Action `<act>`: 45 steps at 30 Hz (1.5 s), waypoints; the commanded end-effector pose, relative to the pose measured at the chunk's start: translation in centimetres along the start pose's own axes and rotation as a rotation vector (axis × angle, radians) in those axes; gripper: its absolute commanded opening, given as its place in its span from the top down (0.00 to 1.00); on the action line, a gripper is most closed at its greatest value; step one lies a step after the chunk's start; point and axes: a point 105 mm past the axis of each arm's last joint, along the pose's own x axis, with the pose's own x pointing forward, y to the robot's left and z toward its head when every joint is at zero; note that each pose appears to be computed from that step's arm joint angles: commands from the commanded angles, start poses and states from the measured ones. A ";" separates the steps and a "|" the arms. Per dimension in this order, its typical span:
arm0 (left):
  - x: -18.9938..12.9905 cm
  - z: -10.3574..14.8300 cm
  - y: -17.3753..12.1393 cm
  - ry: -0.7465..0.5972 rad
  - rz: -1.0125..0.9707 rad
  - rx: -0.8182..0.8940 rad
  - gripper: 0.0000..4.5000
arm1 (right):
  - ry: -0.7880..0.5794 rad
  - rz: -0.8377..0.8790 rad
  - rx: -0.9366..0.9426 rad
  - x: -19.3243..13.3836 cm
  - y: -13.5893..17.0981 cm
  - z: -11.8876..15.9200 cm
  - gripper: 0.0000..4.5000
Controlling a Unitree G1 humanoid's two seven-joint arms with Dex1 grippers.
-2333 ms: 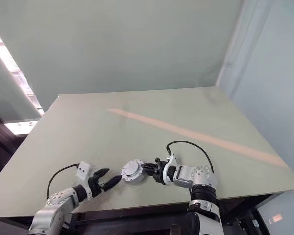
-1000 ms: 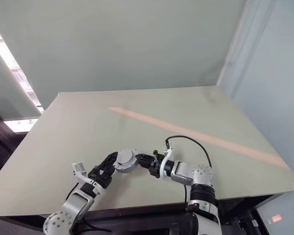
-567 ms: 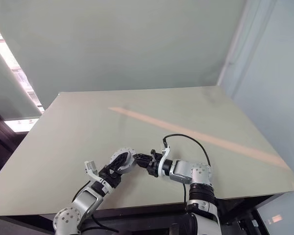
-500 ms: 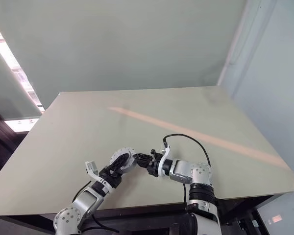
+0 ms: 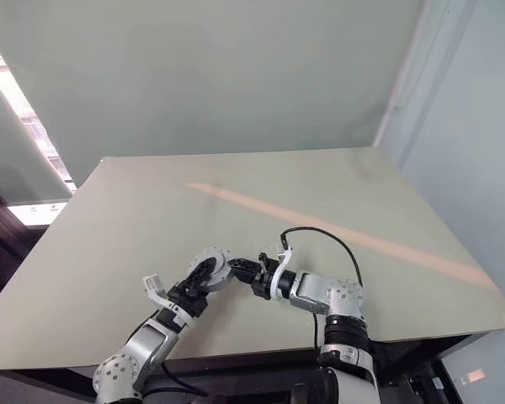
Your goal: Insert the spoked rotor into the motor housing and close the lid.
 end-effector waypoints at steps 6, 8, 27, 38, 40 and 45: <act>0.6 0.2 -0.6 -0.035 -0.022 -0.007 0.54 | -0.038 0.200 -0.115 0.9 4.3 0.0 0.21; 0.6 0.3 -0.6 -0.041 -0.024 -0.007 0.54 | -0.058 0.193 -0.125 0.9 4.3 0.3 0.05; 0.5 8.2 -1.8 -0.400 0.030 0.268 0.55 | -0.242 -0.062 -0.786 -0.2 1.2 2.0 0.00; -0.9 13.9 -0.8 -0.567 0.180 0.424 0.55 | -0.086 0.036 -1.372 -0.7 1.7 -0.9 0.00; -0.9 14.1 -0.5 -0.580 0.202 0.433 0.55 | -0.060 0.050 -1.422 -0.7 1.5 -1.3 0.00; -0.9 14.4 0.1 -0.580 0.238 0.453 0.55 | -0.044 0.052 -1.451 -0.9 1.2 -1.5 0.00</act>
